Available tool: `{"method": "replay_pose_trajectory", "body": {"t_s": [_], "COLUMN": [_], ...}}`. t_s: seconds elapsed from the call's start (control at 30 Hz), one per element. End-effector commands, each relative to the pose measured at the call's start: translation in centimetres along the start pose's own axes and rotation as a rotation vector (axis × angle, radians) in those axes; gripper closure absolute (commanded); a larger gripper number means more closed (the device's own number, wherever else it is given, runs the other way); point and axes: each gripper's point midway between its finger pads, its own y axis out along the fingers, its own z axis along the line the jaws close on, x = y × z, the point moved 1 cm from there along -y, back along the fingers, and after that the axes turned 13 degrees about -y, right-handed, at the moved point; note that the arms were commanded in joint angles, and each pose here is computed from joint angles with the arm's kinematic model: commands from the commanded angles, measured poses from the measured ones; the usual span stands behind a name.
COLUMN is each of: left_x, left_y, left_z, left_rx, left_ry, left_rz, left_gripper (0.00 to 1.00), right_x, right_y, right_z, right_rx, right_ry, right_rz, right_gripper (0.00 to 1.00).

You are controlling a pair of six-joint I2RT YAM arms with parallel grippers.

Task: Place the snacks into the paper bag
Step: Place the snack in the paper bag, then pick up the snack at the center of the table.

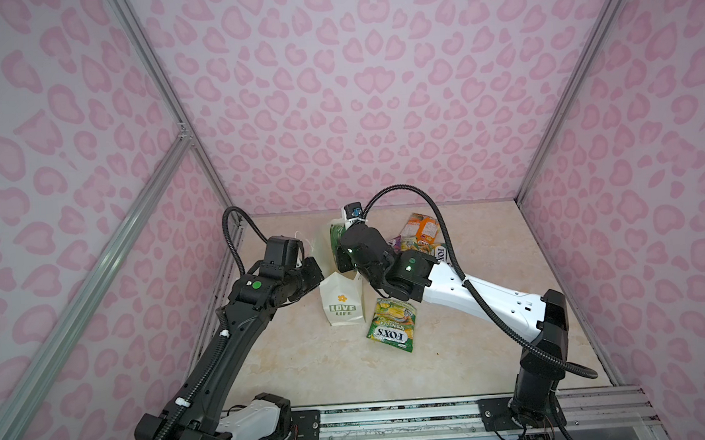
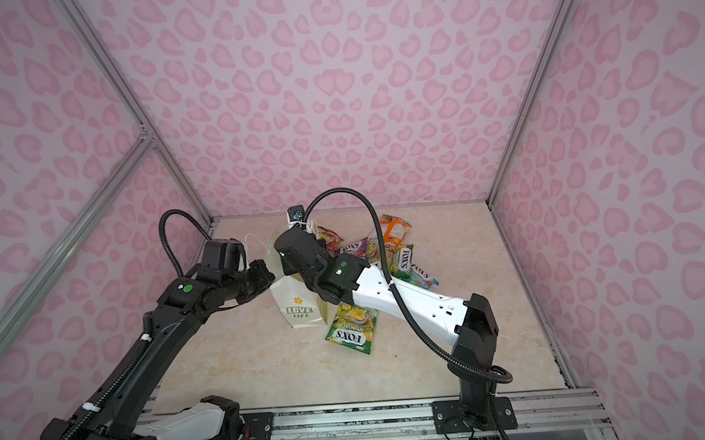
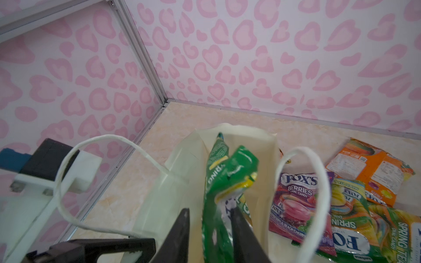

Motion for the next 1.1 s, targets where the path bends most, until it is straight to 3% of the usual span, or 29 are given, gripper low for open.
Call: {"method": "replay_pose_trajectory", "body": {"t_s": [0.0, 0.17, 0.37, 0.63, 0.77, 0.93, 1.07], "left_x": [0.3, 0.4, 0.5, 0.9, 0.7, 0.4, 0.2], "left_y": [-0.4, -0.4, -0.1, -0.1, -0.1, -0.1, -0.1], "left_z": [0.8, 0.9, 1.2, 1.8, 1.9, 1.4, 1.2], "left_rx": [0.047, 0.055, 0.080, 0.132, 0.131, 0.105, 0.094], "left_ry": [0.014, 0.018, 0.044, 0.114, 0.134, 0.158, 0.155], "left_rz": [-0.024, -0.028, -0.030, -0.037, -0.027, -0.008, 0.002], "left_gripper": [0.97, 0.97, 0.97, 0.97, 0.97, 0.97, 0.97], "right_x": [0.1, 1.2, 2.5, 0.9, -2.3, -9.0, -14.4], "right_y": [0.2, -0.8, -4.0, -9.2, -11.2, -12.0, -11.6], "right_z": [0.5, 1.2, 0.3, -5.3, -9.5, -14.7, -15.1], "right_rx": [0.024, 0.093, 0.151, 0.167, 0.130, 0.065, 0.097], "right_ry": [0.002, -0.019, -0.067, -0.061, -0.010, 0.105, 0.185], "right_rz": [0.000, -0.026, -0.082, -0.060, -0.007, 0.126, 0.245], "right_gripper": [0.58, 0.47, 0.20, 0.11, 0.09, 0.07, 0.07]}}
